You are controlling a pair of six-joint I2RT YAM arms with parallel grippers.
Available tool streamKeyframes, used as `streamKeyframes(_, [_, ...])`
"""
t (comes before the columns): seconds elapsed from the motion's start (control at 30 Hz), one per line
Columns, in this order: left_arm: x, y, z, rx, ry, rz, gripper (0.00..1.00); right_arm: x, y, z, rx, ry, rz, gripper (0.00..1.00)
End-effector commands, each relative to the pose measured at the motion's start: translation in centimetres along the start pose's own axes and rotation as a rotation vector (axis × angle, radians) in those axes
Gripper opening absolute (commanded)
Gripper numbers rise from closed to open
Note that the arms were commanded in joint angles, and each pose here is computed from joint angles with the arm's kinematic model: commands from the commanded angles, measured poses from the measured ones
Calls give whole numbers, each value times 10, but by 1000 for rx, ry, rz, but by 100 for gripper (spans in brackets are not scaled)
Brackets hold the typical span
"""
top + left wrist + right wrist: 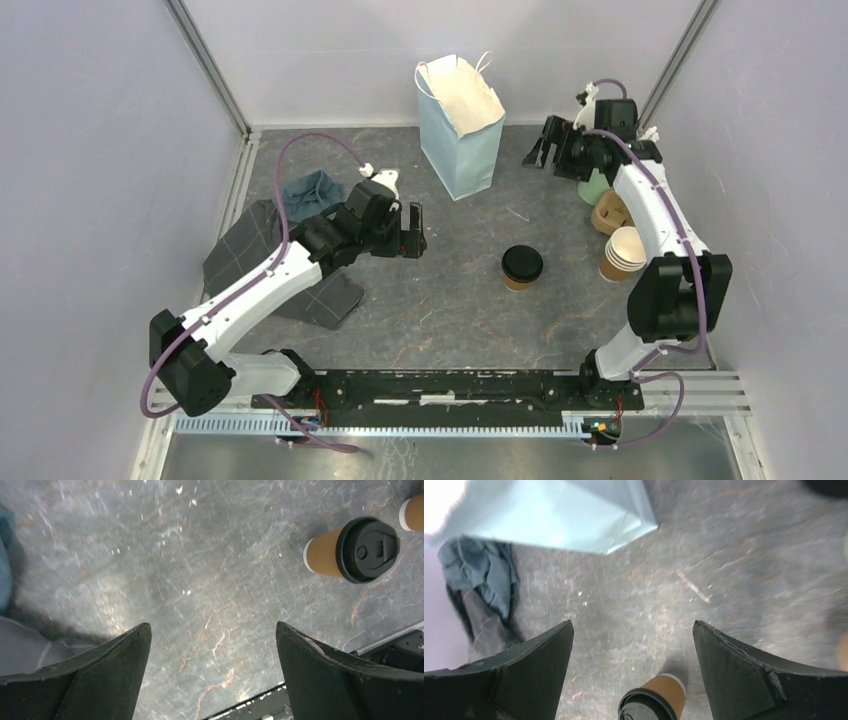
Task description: Pack the takeout coffee
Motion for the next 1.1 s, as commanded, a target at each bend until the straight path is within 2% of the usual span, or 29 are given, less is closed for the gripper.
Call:
streamKeyframes(0.0, [-16, 36, -5, -108, -4, 205, 100, -6, 37, -33, 29, -253, -185, 95])
streamKeyframes(0.07, [-19, 43, -5, -121, 0, 253, 100, -22, 24, -50, 112, -467, -226, 94])
streamKeyframes(0.13, [-20, 47, -6, -156, -17, 279, 100, -34, 7, -64, 110, -566, -241, 92])
streamKeyframes(0.23, [-22, 51, -8, -163, -63, 318, 100, -65, -31, -75, 72, -511, -115, 83])
streamKeyframes(0.37, [-22, 51, -5, -126, -93, 375, 100, -90, -53, -73, 33, -424, -17, 78])
streamKeyframes(0.47, [-16, 50, 5, -92, -110, 415, 100, -110, -53, -65, -46, -412, 18, 75])
streamKeyframes(0.53, [-14, 52, 10, -65, -107, 444, 100, -123, -52, -57, -53, -392, 59, 73])
streamKeyframes(0.87, [-1, 66, 21, -49, -71, 416, 100, -158, -36, -26, -29, -348, 111, 69])
streamKeyframes(1.07, [-1, 72, 30, -40, -63, 394, 100, -170, -33, -15, -23, -361, 121, 58])
Point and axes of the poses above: each gripper's point midway between its finger pads, its own z axis out along the fingers, its own x axis along the line the jaws close on, y = z × x, the point moved 10 cm from there along -z, back along the fingers, and after that the axes turned 14 degrees about -z, right-handed, at the moved point
